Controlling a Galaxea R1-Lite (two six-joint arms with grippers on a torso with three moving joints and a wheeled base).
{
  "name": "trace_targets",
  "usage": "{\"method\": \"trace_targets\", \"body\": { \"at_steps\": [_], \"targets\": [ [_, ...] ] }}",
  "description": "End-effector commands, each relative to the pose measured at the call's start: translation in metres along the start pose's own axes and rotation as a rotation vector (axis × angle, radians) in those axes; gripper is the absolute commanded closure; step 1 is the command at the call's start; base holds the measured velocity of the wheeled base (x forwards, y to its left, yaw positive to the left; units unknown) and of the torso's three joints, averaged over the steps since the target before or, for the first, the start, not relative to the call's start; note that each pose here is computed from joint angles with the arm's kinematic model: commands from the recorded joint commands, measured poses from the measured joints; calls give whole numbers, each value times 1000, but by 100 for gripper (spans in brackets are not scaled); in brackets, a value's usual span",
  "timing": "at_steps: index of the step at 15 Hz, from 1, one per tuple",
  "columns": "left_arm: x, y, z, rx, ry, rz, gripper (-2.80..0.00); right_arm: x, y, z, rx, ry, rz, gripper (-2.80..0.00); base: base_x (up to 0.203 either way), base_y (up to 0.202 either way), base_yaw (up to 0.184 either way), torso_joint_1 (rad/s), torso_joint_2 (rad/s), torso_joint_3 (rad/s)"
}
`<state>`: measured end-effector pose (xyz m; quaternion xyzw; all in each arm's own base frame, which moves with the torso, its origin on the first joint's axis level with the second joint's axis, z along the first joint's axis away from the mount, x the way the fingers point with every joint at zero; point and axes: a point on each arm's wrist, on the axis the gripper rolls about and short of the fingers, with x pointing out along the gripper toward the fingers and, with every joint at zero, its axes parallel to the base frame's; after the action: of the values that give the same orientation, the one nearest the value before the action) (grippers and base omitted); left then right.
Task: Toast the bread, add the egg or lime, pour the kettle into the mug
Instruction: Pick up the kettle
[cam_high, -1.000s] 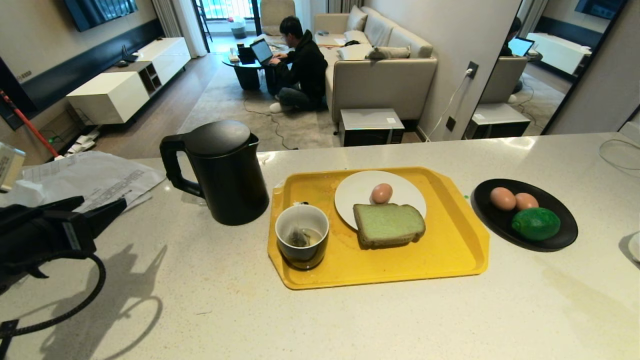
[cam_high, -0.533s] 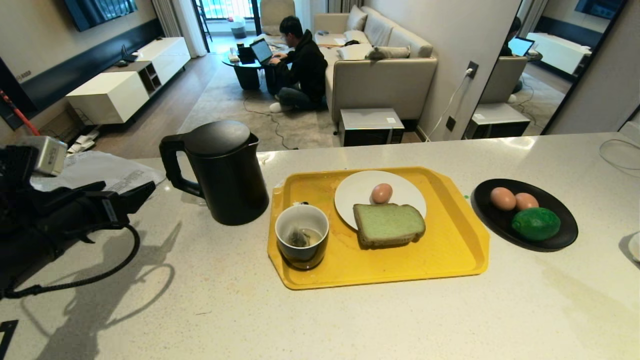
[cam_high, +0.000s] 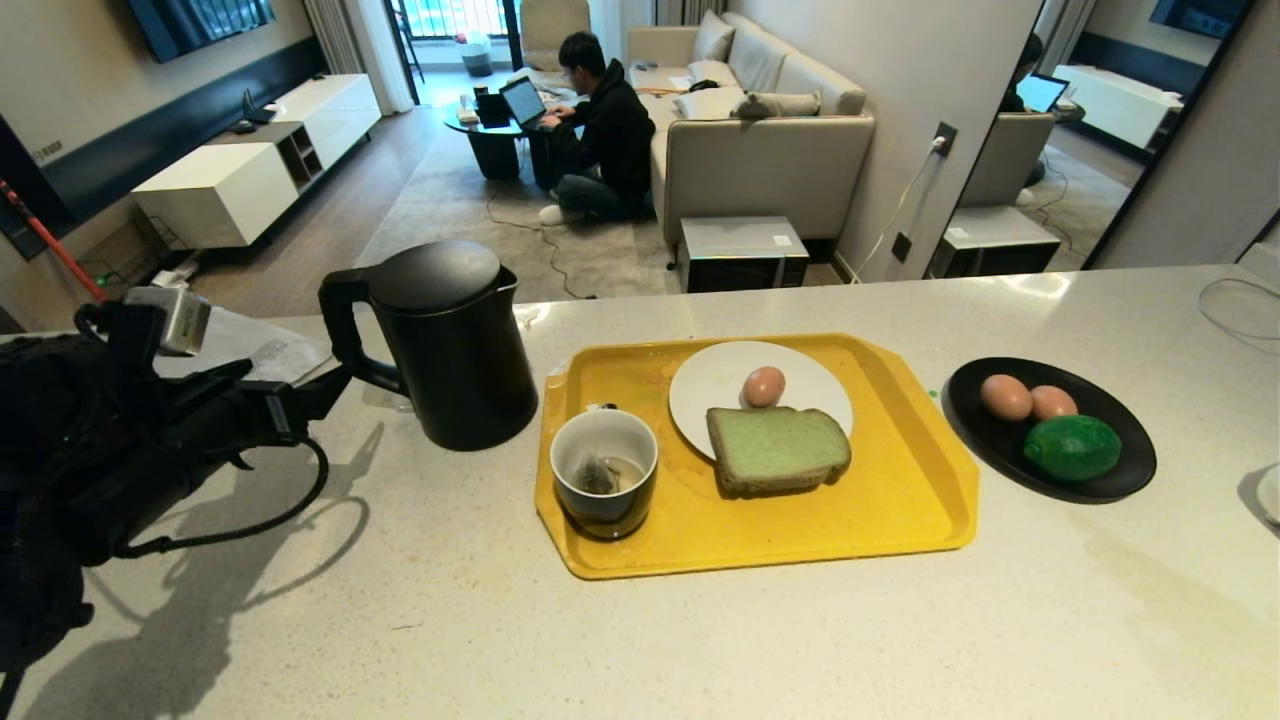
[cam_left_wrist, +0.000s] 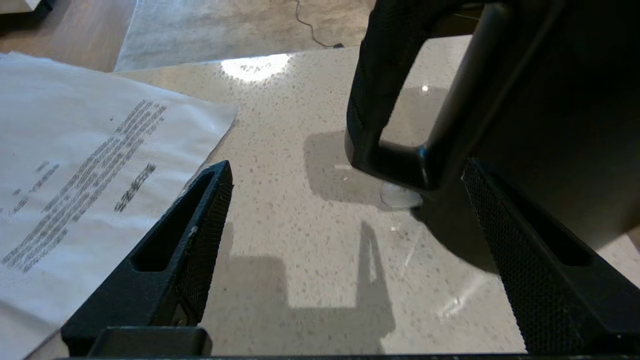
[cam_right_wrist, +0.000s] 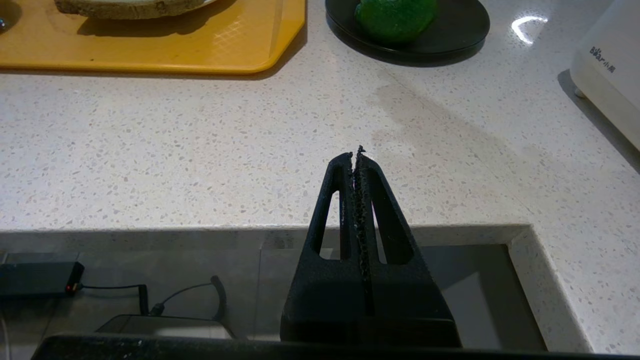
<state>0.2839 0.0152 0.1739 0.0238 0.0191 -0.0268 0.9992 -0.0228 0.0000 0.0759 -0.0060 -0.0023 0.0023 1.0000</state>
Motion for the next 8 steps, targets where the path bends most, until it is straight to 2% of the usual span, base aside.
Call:
{"method": "trace_targets", "body": {
  "at_steps": [1,8],
  "targets": [
    [18,2,-5,3,1,-16,-280,0,0,0,0,1,0,0,0,0,0,0,0,0],
    [52,1,0,23,-37,-59,-280,0,0,0,1,1,1,0,0,0,0,0,0,0]
  ]
}}
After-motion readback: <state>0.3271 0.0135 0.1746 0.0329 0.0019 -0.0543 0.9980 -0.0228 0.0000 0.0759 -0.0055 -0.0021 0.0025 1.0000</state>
